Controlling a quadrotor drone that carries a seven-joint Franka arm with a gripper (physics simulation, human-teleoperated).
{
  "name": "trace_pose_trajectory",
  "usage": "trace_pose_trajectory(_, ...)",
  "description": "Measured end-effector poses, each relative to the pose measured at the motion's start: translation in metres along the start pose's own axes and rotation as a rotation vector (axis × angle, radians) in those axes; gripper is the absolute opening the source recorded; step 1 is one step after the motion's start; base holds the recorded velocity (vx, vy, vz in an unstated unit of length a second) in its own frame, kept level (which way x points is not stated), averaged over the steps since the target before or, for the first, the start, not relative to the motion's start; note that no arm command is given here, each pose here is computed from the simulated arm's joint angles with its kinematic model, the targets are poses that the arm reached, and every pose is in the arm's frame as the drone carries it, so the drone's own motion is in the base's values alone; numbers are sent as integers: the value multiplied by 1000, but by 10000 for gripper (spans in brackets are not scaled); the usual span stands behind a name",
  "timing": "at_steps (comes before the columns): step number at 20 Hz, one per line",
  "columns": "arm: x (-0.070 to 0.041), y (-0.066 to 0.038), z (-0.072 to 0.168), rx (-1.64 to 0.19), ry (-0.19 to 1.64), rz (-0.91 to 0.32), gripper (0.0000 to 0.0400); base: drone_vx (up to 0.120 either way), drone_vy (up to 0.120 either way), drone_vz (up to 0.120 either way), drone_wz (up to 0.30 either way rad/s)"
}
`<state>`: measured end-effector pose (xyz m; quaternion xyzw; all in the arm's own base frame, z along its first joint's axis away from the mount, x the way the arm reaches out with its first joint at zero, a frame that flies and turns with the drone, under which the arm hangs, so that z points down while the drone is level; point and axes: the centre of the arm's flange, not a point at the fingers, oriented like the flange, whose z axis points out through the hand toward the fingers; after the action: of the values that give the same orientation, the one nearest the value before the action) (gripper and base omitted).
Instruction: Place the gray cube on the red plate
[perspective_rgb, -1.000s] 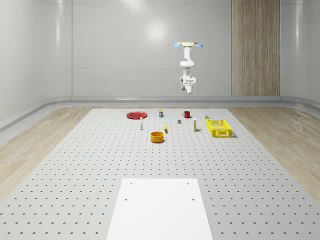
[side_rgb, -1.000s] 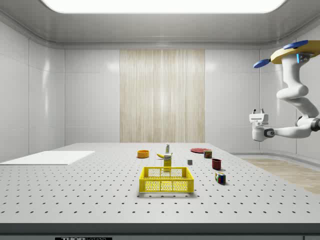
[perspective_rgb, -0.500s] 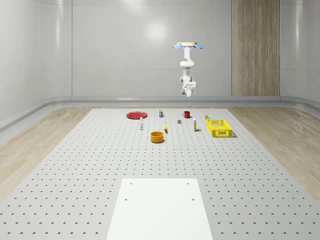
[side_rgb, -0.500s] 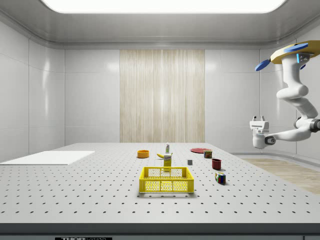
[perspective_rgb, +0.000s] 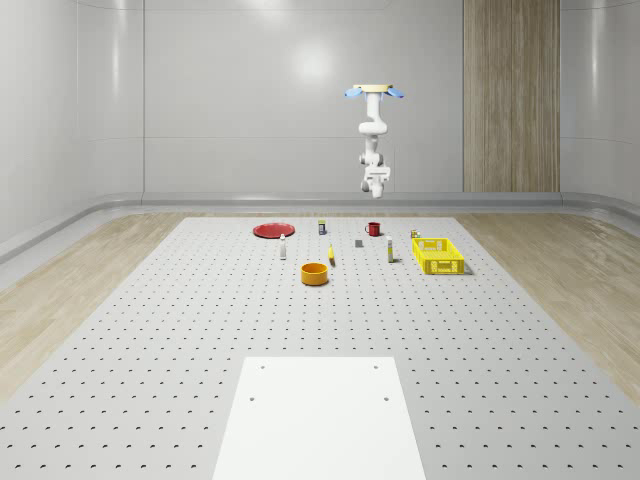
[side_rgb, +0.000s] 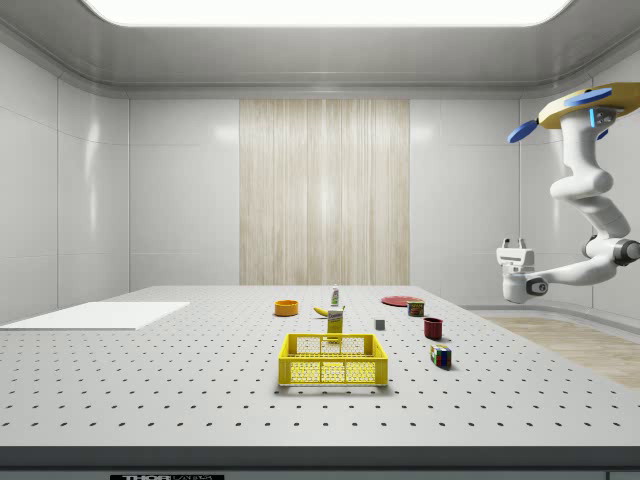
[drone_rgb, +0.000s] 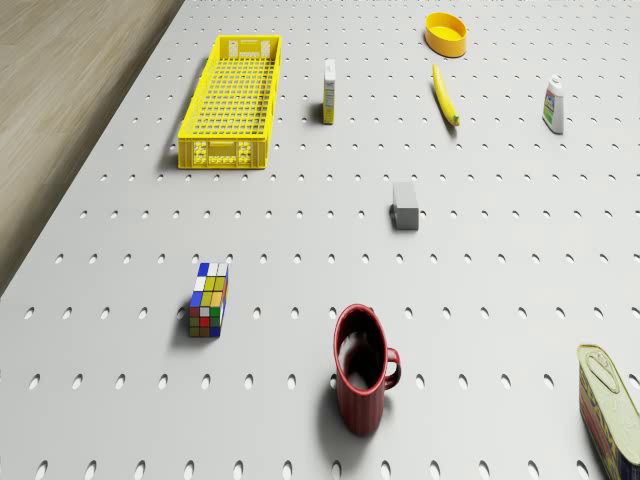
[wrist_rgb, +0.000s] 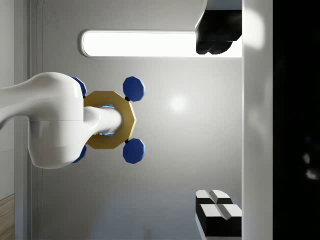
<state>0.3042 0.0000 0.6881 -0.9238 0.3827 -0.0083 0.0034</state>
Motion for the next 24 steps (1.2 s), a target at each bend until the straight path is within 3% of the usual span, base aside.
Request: trace_pose_trajectory(24,-1,1,-3,9,17,0,400,120,-120,0,0)
